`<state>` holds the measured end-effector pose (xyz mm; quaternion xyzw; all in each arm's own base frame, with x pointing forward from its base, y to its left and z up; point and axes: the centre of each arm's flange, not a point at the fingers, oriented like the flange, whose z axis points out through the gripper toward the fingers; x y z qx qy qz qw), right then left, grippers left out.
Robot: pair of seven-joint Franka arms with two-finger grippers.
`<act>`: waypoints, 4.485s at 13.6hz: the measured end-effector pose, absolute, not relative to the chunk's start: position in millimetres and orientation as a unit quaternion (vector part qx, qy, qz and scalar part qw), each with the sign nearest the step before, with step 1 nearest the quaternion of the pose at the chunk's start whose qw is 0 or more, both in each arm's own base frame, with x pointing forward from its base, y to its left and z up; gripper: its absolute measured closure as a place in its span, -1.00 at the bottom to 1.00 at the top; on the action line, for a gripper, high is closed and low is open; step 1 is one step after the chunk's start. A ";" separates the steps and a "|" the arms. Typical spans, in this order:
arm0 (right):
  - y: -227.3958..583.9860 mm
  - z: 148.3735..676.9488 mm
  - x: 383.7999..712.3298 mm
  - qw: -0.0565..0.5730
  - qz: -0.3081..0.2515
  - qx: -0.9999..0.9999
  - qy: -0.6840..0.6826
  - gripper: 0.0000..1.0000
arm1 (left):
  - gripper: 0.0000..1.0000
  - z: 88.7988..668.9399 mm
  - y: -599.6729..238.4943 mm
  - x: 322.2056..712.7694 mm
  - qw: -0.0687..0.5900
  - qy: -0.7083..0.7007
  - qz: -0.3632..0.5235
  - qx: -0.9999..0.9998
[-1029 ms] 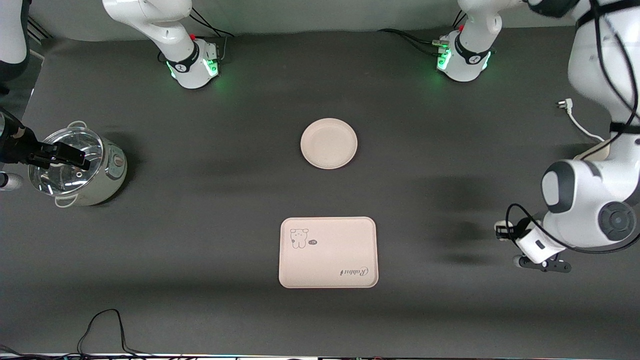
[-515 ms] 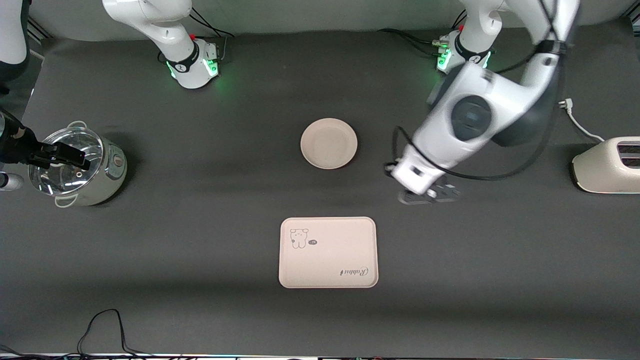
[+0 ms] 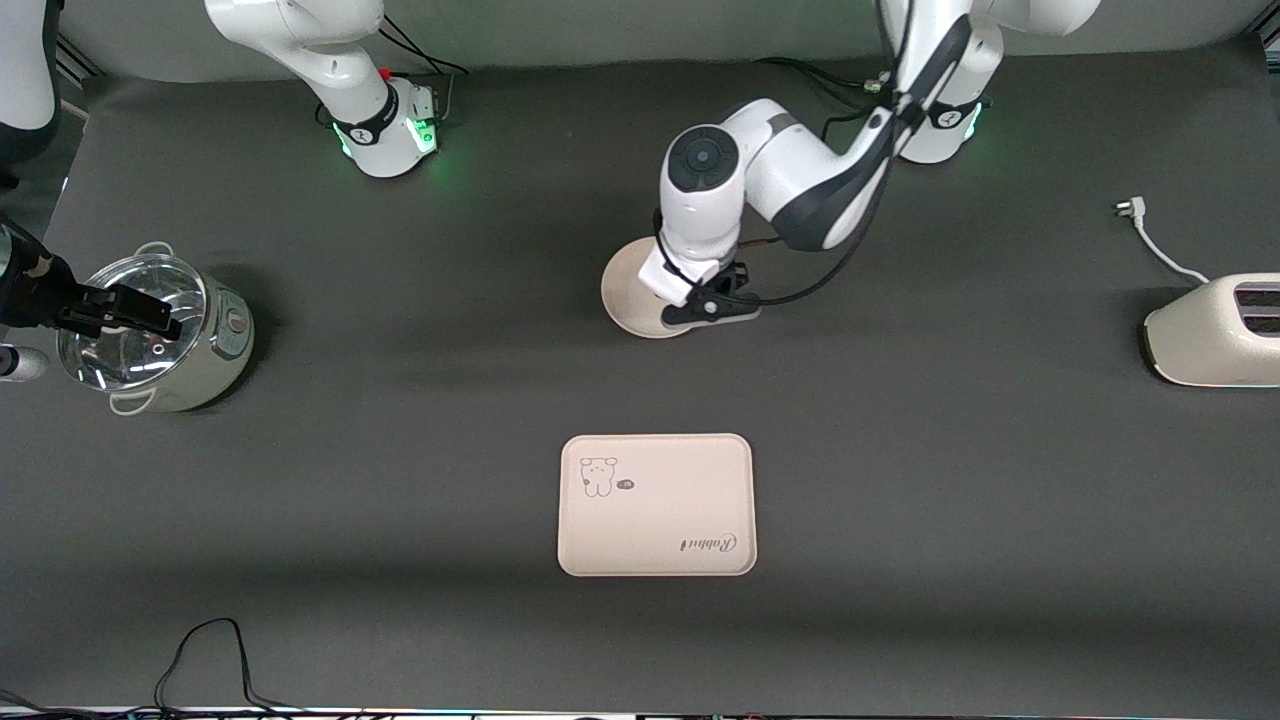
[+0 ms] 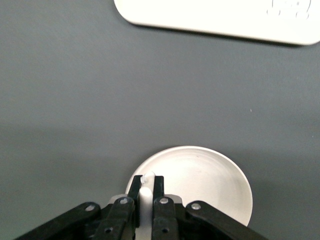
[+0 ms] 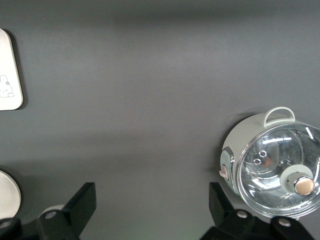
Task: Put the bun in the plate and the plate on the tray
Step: 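Lift the bun with the left gripper and carry it over the plate, then lower the bun onto the plate and open the left gripper, then raise the left gripper away while the right gripper reaches the plate, then lower the right gripper to the plate rim and close on it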
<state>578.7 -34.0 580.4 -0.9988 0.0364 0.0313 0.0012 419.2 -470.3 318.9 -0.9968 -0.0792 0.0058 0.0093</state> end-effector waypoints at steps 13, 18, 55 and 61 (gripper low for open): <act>-34.0 578.8 578.5 0.001 0.033 -0.999 0.036 -1.00 | -0.44 209.7 -505.3 377.6 0.030 -0.077 0.010 -0.997; -34.0 578.7 578.5 0.001 0.033 -0.999 0.036 -1.00 | -1.00 217.7 -505.4 385.4 0.028 -0.077 0.002 -0.997; 413.7 269.2 365.8 0.132 -0.062 -0.989 -0.019 -1.00 | -1.00 565.3 -6.2 585.7 0.007 -0.010 0.033 -0.999; 385.2 200.2 355.9 0.111 -0.079 -0.990 -0.025 -1.00 | -1.00 567.1 -6.6 586.6 0.006 -0.010 0.030 -0.999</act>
